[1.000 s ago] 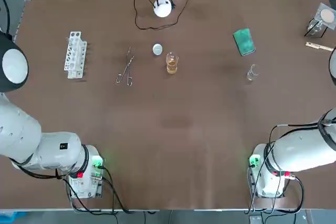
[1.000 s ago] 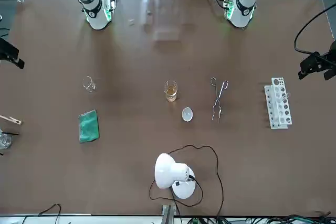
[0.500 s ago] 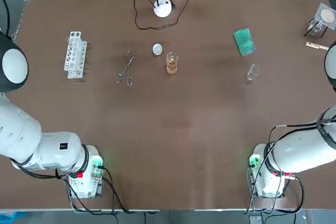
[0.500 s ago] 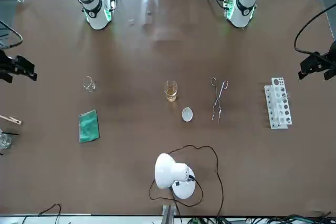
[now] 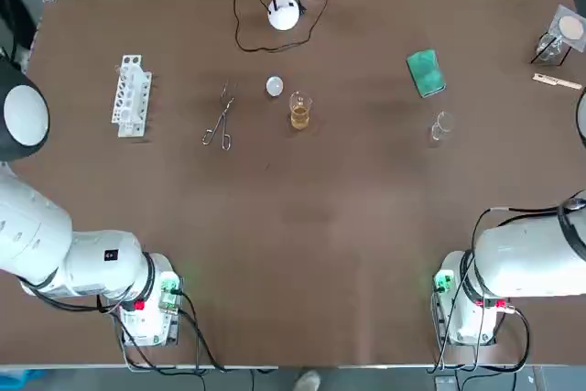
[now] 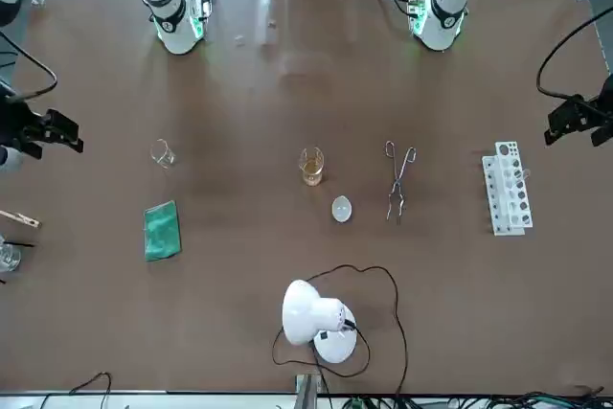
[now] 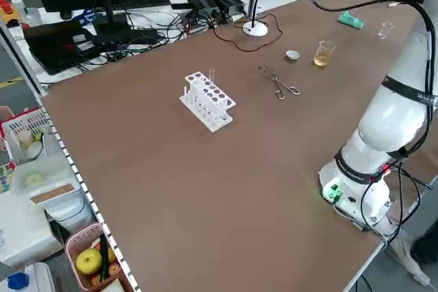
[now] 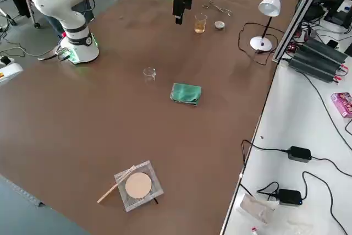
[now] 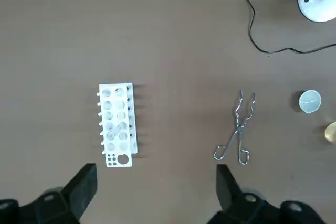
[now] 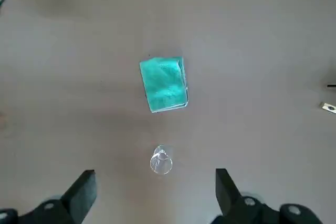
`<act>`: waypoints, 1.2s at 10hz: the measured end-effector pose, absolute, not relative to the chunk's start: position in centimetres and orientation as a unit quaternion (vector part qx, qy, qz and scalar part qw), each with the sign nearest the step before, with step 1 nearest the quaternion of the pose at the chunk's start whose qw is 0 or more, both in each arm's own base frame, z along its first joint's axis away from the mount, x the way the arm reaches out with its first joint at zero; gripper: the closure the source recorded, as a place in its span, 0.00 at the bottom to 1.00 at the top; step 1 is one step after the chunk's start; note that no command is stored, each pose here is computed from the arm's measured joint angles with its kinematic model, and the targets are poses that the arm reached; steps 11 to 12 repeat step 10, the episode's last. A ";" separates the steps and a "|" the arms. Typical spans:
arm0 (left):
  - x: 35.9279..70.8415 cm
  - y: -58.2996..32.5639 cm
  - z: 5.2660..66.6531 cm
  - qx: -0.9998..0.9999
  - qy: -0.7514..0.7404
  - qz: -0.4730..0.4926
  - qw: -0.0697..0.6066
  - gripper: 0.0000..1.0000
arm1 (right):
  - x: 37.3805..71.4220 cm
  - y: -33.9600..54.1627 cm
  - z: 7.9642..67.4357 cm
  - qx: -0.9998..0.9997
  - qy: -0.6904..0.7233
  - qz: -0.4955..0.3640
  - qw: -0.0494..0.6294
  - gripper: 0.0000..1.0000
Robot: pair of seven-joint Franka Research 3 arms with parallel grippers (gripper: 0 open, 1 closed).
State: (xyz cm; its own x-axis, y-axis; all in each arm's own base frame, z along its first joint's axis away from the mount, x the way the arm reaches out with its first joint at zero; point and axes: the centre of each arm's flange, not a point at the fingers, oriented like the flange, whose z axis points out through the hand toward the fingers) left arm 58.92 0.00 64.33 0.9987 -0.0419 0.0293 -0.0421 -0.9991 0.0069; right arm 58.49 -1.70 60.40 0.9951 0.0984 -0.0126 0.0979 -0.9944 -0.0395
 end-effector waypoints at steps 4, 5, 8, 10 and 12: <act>58.9 -0.3 64.3 1.000 -0.024 0.015 0.004 0.00 | 58.1 -2.5 60.5 -0.999 -0.038 0.008 0.011 0.00; 58.9 -0.4 64.3 1.000 -0.024 0.015 0.004 0.00 | 58.1 -2.7 60.5 -0.999 -0.037 0.009 0.011 0.00; 58.9 -0.4 64.3 1.000 -0.024 0.015 0.004 0.00 | 58.1 -3.4 60.5 -0.999 -0.031 0.009 0.010 0.00; 58.9 -0.4 64.3 1.000 -0.025 0.015 0.004 0.00 | 58.0 -3.6 60.5 -0.999 -0.029 0.008 0.011 0.00; 58.9 -0.4 64.3 1.000 -0.025 0.015 0.004 0.00 | 58.0 -3.6 60.5 -0.999 -0.029 0.008 0.011 0.00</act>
